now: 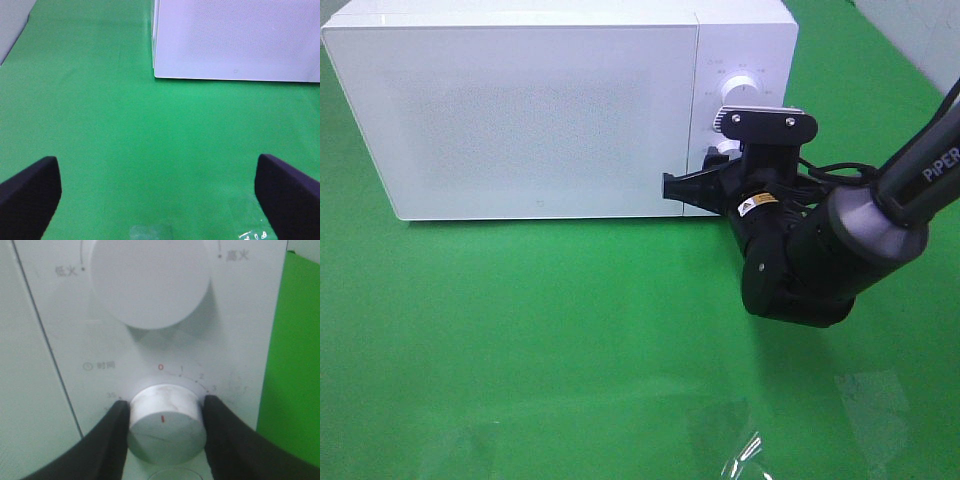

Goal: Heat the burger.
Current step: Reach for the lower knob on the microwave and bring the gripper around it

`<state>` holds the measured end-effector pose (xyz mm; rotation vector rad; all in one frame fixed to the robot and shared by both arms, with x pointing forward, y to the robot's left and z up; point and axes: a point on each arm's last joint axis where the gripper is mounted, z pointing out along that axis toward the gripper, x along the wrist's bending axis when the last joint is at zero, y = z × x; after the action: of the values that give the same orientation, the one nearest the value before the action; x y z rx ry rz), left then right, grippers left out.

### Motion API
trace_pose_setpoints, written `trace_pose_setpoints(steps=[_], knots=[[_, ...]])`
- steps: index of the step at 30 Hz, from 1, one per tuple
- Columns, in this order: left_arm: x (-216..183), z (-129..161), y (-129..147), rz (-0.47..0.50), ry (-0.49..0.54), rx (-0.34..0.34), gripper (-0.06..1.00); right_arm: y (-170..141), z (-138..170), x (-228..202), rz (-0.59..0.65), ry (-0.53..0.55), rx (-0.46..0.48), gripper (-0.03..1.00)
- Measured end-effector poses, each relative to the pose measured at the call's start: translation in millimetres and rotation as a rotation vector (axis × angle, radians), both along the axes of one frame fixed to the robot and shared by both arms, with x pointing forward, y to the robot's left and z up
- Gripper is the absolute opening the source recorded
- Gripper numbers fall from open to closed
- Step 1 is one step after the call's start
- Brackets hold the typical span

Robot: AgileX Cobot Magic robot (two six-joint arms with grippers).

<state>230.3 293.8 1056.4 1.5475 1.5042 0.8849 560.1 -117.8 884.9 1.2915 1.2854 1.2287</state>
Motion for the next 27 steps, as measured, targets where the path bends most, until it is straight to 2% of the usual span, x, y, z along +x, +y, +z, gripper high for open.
trace_pose_setpoints(steps=[1, 2, 3, 5, 6, 7, 8, 10, 11, 12, 13, 14, 15, 16, 17, 19, 20, 21, 24, 26, 27], knots=[[0.0, 0.0, 0.0, 0.0, 0.0, 0.0, 0.97, 0.0, 0.0, 0.0, 0.0, 0.0, 0.0, 0.43], [0.0, 0.0, 0.0, 0.0, 0.0, 0.0, 0.97, 0.2, -0.3, 0.2, -0.002, 0.003, 0.073, 0.43], [0.0, 0.0, 0.0, 0.0, 0.0, 0.0, 0.97, 0.2, -0.3, 0.2, -0.002, 0.003, 0.073, 0.43], [0.0, 0.0, 0.0, 0.0, 0.0, 0.0, 0.97, 0.2, -0.5, -0.4, -0.007, 0.009, 0.224, 0.43], [0.0, 0.0, 0.0, 0.0, 0.0, 0.0, 0.97, 0.2, -0.5, -0.4, -0.007, 0.009, 0.224, 0.43], [0.0, 0.0, 0.0, 0.0, 0.0, 0.0, 0.97, -0.3, -0.6, -0.4, -0.015, 0.014, 0.344, 0.43], [0.0, 0.0, 0.0, 0.0, 0.0, 0.0, 0.97, -0.3, -0.6, -0.4, -0.015, 0.014, 0.344, 0.43], [0.0, 0.0, 0.0, 0.0, 0.0, 0.0, 0.97, -0.7, -1.2, -1.2, -0.028, 0.026, 0.605, 0.43], [0.0, 0.0, 0.0, 0.0, 0.0, 0.0, 0.97, -0.7, -1.2, -1.2, -0.028, 0.026, 0.605, 0.43], [0.0, 0.0, 0.0, 0.0, 0.0, 0.0, 0.97, -0.9, -1.1, -1.4, -0.033, 0.028, 0.67, 0.43], [0.0, 0.0, 0.0, 0.0, 0.0, 0.0, 0.97, -0.9, -1.1, -1.4, -0.033, 0.028, 0.67, 0.43], [0.0, 0.0, 0.0, 0.0, 0.0, 0.0, 0.97, -0.9, -1.2, -1.6, -0.038, 0.035, 0.787, 0.43], [0.0, 0.0, 0.0, 0.0, 0.0, 0.0, 0.97, -0.9, -1.2, -1.6, -0.038, 0.035, 0.787, 0.43], [0.0, 0.0, 0.0, 0.0, 0.0, 0.0, 0.97, -1.0, -1.2, -1.7, -0.038, 0.041, 0.873, 0.43], [0.0, 0.0, 0.0, 0.0, 0.0, 0.0, 0.97, -1.0, -1.2, -1.7, -0.038, 0.041, 0.873, 0.43], [0.0, 0.0, 0.0, 0.0, 0.0, 0.0, 0.97, -0.6, -1.5, -2.2, -0.044, 0.059, 1.051, 0.43], [0.0, 0.0, 0.0, 0.0, 0.0, 0.0, 0.97, -0.6, -1.5, -2.2, -0.044, 0.059, 1.051, 0.43], [0.0, 0.0, 0.0, 0.0, 0.0, 0.0, 0.97, -0.9, -2.1, -2.2, -0.05, 0.069, 1.157, 0.44], [0.0, 0.0, 0.0, 0.0, 0.0, 0.0, 0.97, -0.7, -2.2, -2.5, -0.051, 0.074, 1.196, 0.44], [0.0, 0.0, 0.0, 0.0, 0.0, 0.0, 0.97, -1.0, -2.1, -2.3, -0.065, 0.085, 1.352, 0.44], [0.0, 0.0, 0.0, 0.0, 0.0, 0.0, 0.97, -1.0, -2.1, -2.3, -0.065, 0.085, 1.352, 0.44]])
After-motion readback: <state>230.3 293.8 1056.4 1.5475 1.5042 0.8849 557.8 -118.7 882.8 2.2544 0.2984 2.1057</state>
